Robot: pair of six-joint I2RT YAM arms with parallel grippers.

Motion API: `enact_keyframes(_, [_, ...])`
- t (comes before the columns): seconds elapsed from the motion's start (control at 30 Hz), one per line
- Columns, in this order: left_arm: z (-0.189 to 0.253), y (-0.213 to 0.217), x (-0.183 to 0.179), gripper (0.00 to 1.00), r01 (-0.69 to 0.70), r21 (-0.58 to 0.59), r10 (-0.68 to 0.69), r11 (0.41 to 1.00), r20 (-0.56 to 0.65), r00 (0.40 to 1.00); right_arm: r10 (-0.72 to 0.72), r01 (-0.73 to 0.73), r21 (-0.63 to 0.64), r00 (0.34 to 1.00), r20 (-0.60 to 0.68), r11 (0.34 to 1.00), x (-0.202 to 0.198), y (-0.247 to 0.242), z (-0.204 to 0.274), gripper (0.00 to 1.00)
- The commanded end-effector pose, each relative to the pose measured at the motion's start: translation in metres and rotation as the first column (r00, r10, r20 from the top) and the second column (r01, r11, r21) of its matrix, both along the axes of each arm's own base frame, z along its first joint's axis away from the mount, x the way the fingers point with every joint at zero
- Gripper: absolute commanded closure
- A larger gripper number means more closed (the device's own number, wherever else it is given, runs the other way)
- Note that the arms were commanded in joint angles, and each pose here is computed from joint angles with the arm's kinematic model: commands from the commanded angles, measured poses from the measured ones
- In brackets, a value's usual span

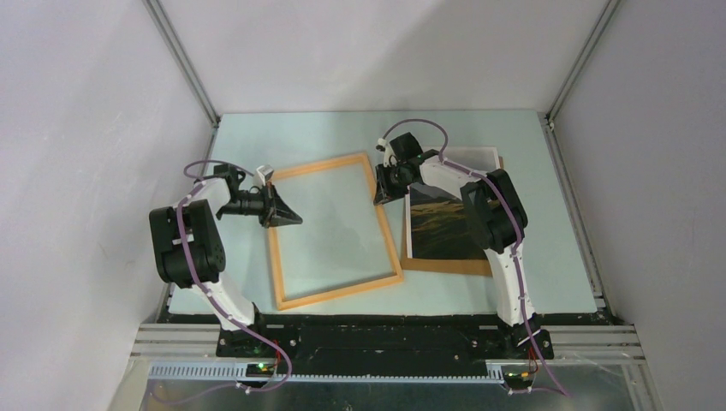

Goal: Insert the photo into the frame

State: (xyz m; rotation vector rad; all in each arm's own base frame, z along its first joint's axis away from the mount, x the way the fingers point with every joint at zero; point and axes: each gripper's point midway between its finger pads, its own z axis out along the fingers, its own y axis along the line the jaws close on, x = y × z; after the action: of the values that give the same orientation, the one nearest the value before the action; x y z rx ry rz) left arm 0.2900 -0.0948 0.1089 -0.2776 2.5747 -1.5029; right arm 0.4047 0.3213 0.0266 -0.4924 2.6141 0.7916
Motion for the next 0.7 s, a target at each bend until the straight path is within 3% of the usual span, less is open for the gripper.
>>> enact_keyframes(0.0, [0.0174,-0.0130,-0.0059,1.00,0.019,-0.116,-0.021,0.993,-0.009,1.000,0.014,-0.019,-0.081,0.998,-0.067,0.997,-0.0192,-0.0080,-0.0346,0.96])
enact_keyframes(0.67, [0.0162,-0.0101,-0.0134,1.00,0.035,-0.079,-0.035,0.996,0.006,0.999,0.017,-0.023,-0.081,0.998,-0.064,0.996,-0.0181,-0.0089,-0.0347,0.96])
